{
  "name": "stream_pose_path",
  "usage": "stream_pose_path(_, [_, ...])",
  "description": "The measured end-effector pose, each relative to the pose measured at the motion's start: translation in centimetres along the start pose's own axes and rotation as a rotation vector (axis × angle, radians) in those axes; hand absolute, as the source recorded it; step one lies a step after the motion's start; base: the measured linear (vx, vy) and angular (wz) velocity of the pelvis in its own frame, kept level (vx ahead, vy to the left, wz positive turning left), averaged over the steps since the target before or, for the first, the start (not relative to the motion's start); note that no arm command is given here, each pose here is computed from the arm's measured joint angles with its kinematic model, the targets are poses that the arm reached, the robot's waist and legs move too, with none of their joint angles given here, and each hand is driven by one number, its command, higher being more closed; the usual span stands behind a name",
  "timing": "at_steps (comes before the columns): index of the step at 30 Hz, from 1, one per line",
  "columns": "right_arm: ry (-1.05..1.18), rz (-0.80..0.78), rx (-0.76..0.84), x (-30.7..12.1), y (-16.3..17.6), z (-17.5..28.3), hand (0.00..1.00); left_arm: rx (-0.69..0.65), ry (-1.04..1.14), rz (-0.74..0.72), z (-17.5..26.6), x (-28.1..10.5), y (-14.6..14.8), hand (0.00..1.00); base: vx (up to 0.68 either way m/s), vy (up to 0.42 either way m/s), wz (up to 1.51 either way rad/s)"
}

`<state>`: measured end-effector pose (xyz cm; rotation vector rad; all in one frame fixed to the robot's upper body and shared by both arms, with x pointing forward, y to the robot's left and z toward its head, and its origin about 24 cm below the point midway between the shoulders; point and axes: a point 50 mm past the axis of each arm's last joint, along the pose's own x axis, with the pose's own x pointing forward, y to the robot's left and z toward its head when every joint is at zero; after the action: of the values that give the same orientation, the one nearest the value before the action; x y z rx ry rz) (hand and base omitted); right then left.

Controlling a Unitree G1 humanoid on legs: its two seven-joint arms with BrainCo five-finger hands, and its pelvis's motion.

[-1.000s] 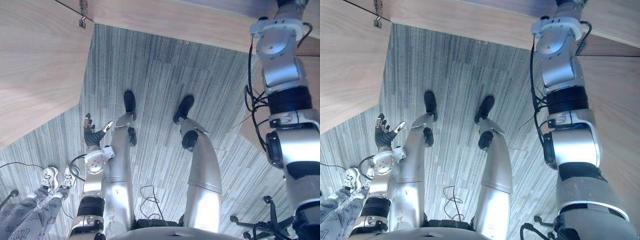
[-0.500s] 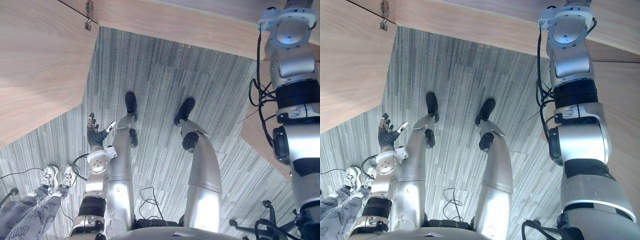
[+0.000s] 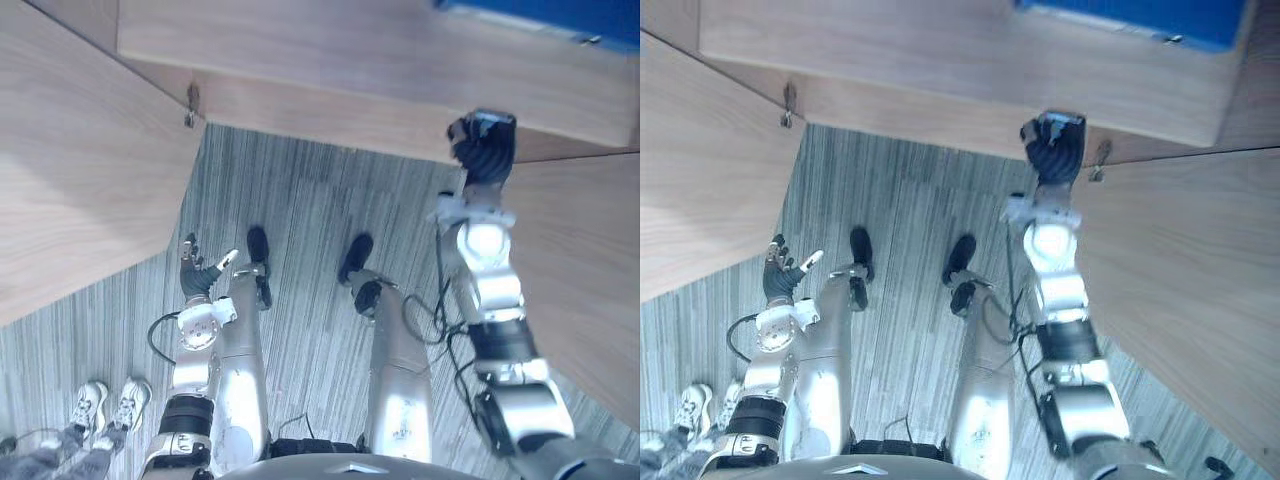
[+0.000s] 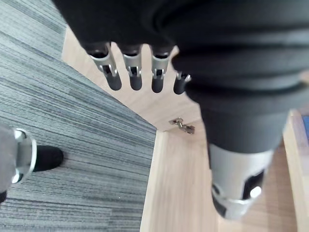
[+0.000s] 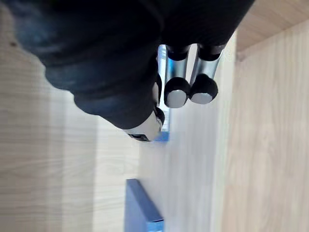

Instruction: Walk over to the cabinet, pick up the folder, carry it to the office cabinet, place the folder inside the office cabinet, then close the office cabinet door

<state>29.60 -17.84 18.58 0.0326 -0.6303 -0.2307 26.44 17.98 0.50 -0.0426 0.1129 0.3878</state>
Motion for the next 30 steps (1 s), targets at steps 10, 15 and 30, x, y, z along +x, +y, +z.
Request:
stream_pose_path(10, [0.339,0.188,-0.231,-12.2,0.8,-5.7,1.0,0.15,0.3,0.004,-7.5,-4.4,2.4,0.0,0.1,0.014,-0.23])
stream_pose_path(15, [0.765,0.273,-0.447,-18.5,-1.2,-13.2,1.0,0.293,0.488,-0.026,-11.6,-6.5,3.9,0.0,0.11,0.014,-0.29])
stream_pose_path(30, [1.366,0.158,-0.567,-28.9,-7.6,-17.2,0.0,0.474,0.742,-0.065,-16.0,-10.4,7.4,0.0,0.0,0.024,-0.15])
